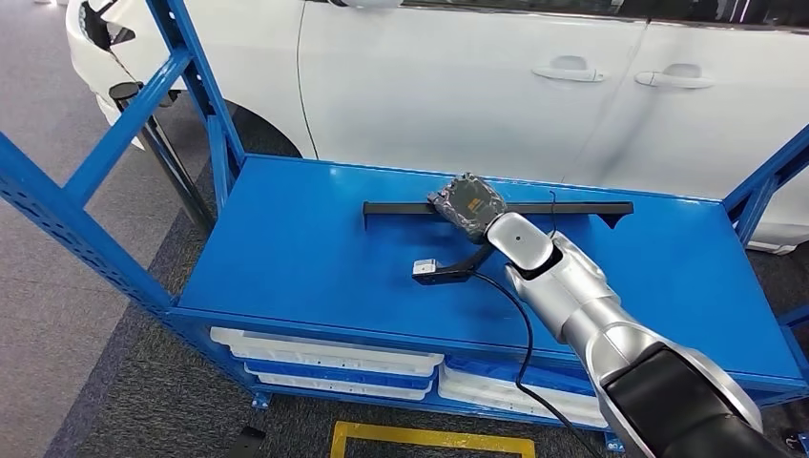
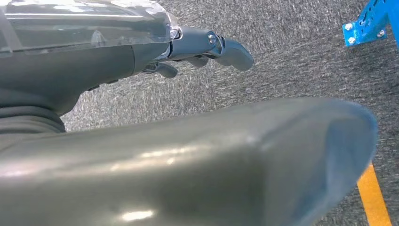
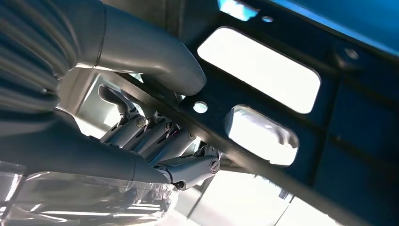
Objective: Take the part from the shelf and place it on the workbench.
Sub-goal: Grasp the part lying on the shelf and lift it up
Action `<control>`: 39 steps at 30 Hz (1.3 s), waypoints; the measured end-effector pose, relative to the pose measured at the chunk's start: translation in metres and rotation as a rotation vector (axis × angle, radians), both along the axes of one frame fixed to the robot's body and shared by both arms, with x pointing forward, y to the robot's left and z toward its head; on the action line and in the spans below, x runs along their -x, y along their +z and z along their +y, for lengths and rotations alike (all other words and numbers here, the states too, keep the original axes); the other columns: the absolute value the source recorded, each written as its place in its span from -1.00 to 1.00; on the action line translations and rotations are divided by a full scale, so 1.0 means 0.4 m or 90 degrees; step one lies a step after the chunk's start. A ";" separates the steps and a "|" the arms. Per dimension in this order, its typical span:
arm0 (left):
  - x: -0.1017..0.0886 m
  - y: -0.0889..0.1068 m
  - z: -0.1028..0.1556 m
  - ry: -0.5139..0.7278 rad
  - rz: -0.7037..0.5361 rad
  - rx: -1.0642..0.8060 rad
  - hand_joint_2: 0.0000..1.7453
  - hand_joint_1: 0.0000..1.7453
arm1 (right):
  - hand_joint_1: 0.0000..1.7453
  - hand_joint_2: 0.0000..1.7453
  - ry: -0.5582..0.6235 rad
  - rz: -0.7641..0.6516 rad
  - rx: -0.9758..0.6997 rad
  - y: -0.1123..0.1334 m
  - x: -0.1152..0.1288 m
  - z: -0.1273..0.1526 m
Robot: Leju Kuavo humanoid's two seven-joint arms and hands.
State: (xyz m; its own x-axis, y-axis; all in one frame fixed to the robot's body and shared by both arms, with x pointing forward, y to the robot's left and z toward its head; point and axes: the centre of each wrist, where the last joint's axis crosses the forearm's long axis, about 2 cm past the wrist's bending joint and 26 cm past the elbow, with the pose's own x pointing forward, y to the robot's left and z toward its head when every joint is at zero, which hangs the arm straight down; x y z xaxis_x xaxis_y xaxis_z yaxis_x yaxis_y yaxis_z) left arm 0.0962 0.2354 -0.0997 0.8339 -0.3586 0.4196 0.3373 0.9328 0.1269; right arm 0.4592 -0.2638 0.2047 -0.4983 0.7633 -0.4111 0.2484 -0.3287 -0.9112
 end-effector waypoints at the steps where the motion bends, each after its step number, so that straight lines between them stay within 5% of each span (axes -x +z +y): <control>1: 0.000 0.000 0.000 0.000 0.000 0.000 -1.00 -1.00 | 1.00 1.00 0.009 0.012 -0.032 -0.002 0.003 0.000; 14: -0.005 0.001 0.000 -0.007 -0.004 -0.001 -1.00 -1.00 | 1.00 1.00 0.173 0.058 -0.419 0.224 0.012 0.052; 26: -0.006 0.001 0.000 -0.005 -0.006 -0.001 -1.00 -1.00 | 1.00 1.00 0.227 0.046 -0.463 0.269 0.026 0.063; 39: -0.013 0.003 -0.004 -0.002 -0.010 -0.001 -1.00 -1.00 | 1.00 1.00 0.332 0.079 -0.578 0.426 0.019 0.064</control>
